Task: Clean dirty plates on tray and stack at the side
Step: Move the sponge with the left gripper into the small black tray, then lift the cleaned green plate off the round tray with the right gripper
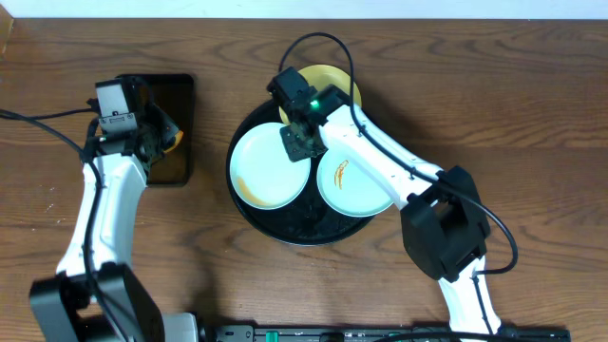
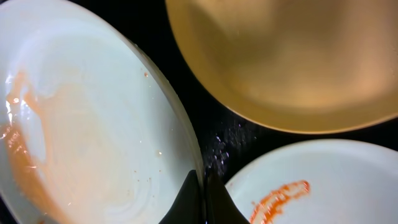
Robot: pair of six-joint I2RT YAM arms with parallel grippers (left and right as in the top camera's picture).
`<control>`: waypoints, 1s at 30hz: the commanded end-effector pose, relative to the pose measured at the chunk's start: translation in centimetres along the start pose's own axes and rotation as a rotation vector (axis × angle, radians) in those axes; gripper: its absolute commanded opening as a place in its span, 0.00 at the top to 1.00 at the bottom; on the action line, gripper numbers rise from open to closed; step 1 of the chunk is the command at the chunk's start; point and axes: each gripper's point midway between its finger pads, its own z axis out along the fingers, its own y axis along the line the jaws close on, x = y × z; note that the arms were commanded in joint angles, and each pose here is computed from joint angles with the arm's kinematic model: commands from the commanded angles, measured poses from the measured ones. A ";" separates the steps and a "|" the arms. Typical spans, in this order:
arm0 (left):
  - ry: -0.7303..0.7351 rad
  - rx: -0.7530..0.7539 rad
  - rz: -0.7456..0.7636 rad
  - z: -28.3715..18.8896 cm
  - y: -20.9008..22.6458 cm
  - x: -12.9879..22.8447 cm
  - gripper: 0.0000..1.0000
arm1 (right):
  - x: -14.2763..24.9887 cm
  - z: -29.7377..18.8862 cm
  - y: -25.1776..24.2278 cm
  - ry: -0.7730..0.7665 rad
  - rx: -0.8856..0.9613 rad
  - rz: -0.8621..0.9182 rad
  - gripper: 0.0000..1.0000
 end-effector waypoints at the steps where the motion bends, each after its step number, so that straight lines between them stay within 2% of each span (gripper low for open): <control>1: 0.039 0.021 0.006 1.7 0.6 0.1 0.93 | -1.4 -1.4 -0.7 -0.051 0.088 -0.033 0.99; 15: 0.103 -0.015 -0.080 6.0 4.3 0.3 0.90 | -2.5 -5.8 -3.5 -0.090 0.266 -0.047 0.99; 20: 0.112 0.032 -0.104 5.9 4.1 0.0 0.92 | -3.2 -7.8 -3.5 -0.120 0.314 -0.118 0.99; 24: 0.116 0.057 -0.106 6.0 3.8 0.0 0.92 | -3.7 -9.4 -4.1 -0.170 0.451 -0.157 0.99; 30: 0.122 0.054 -0.107 6.6 3.9 0.1 0.92 | -3.4 -10.9 -3.0 -0.189 0.581 -0.319 0.99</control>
